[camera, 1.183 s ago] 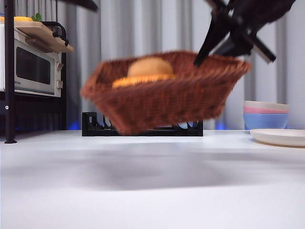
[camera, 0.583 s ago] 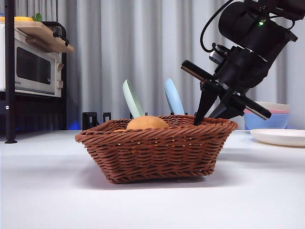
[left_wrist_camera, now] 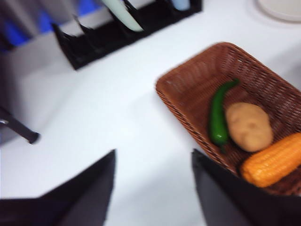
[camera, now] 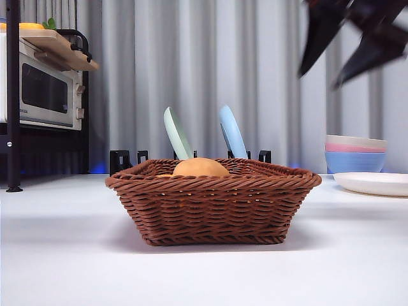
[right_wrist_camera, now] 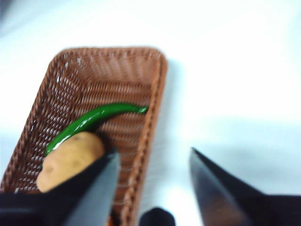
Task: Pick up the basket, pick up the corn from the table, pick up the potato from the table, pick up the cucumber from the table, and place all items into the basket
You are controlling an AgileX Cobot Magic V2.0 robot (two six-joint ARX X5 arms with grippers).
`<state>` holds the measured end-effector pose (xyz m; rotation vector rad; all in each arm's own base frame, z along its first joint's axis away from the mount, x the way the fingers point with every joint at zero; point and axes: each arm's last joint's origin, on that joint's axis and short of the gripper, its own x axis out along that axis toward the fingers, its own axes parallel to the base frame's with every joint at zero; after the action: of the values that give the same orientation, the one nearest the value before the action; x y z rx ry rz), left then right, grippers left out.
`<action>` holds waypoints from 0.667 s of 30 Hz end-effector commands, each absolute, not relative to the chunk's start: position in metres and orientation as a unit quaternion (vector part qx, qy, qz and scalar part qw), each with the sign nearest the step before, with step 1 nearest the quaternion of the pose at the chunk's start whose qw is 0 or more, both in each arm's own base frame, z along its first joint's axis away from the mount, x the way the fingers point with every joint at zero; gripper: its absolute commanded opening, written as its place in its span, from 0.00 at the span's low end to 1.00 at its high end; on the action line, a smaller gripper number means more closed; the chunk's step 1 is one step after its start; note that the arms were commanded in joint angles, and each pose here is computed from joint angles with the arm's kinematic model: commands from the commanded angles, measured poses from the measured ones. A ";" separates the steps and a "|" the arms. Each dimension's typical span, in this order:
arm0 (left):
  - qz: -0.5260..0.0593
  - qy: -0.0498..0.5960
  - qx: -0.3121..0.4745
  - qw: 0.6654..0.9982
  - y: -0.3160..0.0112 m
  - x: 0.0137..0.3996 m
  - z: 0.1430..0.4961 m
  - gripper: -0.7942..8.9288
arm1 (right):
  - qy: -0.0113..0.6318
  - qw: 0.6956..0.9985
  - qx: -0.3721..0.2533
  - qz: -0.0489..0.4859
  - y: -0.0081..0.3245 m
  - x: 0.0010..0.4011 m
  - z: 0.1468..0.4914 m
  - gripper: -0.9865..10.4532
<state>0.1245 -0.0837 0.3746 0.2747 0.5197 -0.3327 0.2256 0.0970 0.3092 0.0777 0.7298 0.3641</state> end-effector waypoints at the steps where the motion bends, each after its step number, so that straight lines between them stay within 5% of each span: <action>1: -0.164 0.222 0.147 0.950 -0.077 0.116 0.377 0.07 | 0.302 0.938 -0.008 0.171 0.088 0.208 0.328 0.08; 7: -0.160 0.178 0.135 0.961 -0.057 0.091 0.349 0.07 | 0.222 0.959 -0.028 0.174 0.070 0.167 0.348 0.08; 15: -0.165 0.169 0.104 0.966 -0.036 0.062 0.295 0.07 | 0.157 0.971 -0.016 0.179 0.045 0.108 0.322 0.08; 20: -0.157 0.200 0.069 0.965 -0.033 0.059 0.288 0.08 | 0.173 0.969 0.066 0.162 0.038 0.092 0.319 0.09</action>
<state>0.0587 -0.0335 0.2891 0.1781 0.3937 -0.3285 0.0908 0.0374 0.3217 0.0422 0.3224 0.3494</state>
